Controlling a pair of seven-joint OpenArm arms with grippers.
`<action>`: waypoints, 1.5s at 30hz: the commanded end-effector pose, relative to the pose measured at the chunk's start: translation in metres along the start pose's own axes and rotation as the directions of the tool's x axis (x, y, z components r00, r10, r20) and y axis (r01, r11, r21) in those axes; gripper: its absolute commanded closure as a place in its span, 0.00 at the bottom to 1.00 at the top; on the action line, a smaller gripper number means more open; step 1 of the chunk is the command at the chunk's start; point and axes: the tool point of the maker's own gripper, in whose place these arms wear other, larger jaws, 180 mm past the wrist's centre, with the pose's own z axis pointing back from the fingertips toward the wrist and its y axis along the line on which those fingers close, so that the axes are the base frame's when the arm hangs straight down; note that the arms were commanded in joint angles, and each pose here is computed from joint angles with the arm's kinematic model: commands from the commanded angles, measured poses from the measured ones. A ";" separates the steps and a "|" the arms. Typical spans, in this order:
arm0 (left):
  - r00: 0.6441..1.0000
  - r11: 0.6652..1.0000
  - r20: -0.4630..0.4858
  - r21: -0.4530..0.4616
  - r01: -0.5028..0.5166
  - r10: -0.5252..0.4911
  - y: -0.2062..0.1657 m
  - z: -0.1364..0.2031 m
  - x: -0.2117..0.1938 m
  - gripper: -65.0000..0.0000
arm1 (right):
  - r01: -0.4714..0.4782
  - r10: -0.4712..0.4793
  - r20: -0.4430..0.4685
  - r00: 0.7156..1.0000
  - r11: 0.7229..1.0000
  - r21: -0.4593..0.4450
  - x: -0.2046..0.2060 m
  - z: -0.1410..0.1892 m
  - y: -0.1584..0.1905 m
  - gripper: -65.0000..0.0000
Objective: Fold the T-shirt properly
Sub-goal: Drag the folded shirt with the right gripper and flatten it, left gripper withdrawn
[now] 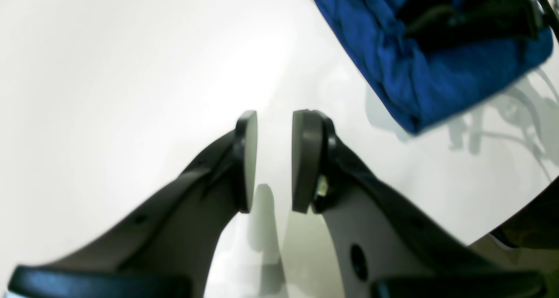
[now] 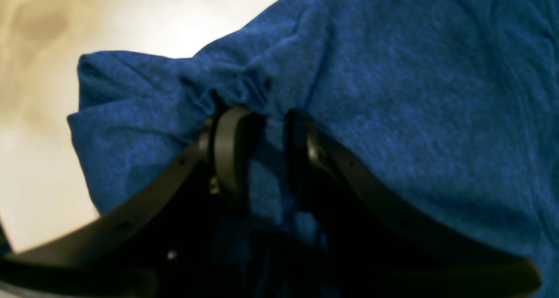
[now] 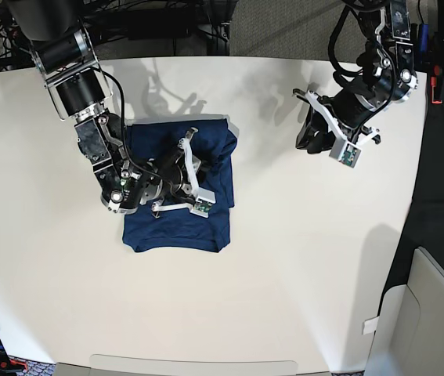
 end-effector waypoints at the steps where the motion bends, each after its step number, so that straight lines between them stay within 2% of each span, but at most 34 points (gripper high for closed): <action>1: 0.999 1.000 0.049 -0.004 0.012 -0.012 -0.001 0.004 0.013 0.81 | -0.022 -0.032 -0.330 0.944 0.987 -0.157 -0.078 0.014 -0.040 0.74; 5: 0.999 1.000 0.050 -0.002 0.014 -0.014 0.000 0.004 0.013 0.81 | 0.014 -0.087 -0.332 0.939 0.976 -0.217 -0.087 0.031 -0.069 0.74; 9: 0.999 1.000 0.050 -0.001 0.016 -0.016 0.000 0.005 0.014 0.81 | 0.010 -0.103 -0.316 0.943 0.960 -0.281 -0.096 0.054 -0.099 0.74; 15: 0.999 1.000 0.050 -0.002 0.017 -0.017 0.000 0.005 0.013 0.81 | 0.041 -0.152 -0.304 0.940 0.939 -0.342 -0.114 0.079 -0.121 0.74; 21: 0.998 1.000 0.055 -0.004 0.024 -0.023 -0.003 0.008 0.015 0.81 | 0.042 -0.161 -0.323 0.933 0.937 -0.346 -0.125 0.082 -0.122 0.74; 25: 0.998 1.000 0.057 -0.003 0.027 -0.026 -0.003 0.009 0.015 0.81 | 0.043 -0.183 -0.387 0.904 0.938 -0.344 -0.147 0.088 -0.116 0.74; 30: 0.998 0.999 0.061 -0.003 0.033 -0.033 -0.005 0.010 0.018 0.81 | 0.025 -0.178 -0.409 0.895 0.935 -0.353 -0.162 0.098 -0.113 0.74; 32: 0.998 0.999 0.059 -0.003 0.033 -0.033 -0.005 0.010 0.017 0.81 | 0.023 -0.166 -0.397 0.903 0.940 -0.339 -0.161 0.098 -0.108 0.74; 34: 0.998 0.999 0.059 -0.003 0.033 -0.033 -0.005 0.010 0.017 0.81 | 0.020 -0.172 -0.424 0.889 0.940 -0.340 -0.168 0.108 -0.106 0.74; 37: 0.998 0.999 0.057 -0.003 0.033 -0.033 -0.005 0.010 0.017 0.81 | -0.022 -0.133 -0.422 0.897 0.940 -0.342 -0.155 0.118 -0.102 0.74; 41: 0.998 0.999 0.059 -0.013 0.037 -0.036 -0.007 0.009 0.018 0.81 | -0.117 -0.019 -0.349 0.937 0.924 -0.364 -0.115 0.127 -0.090 0.74; 45: 0.998 0.999 0.060 -0.013 0.034 -0.033 -0.008 0.008 0.018 0.81 | -0.210 0.090 -0.282 0.955 0.876 -0.434 -0.084 0.159 -0.077 0.74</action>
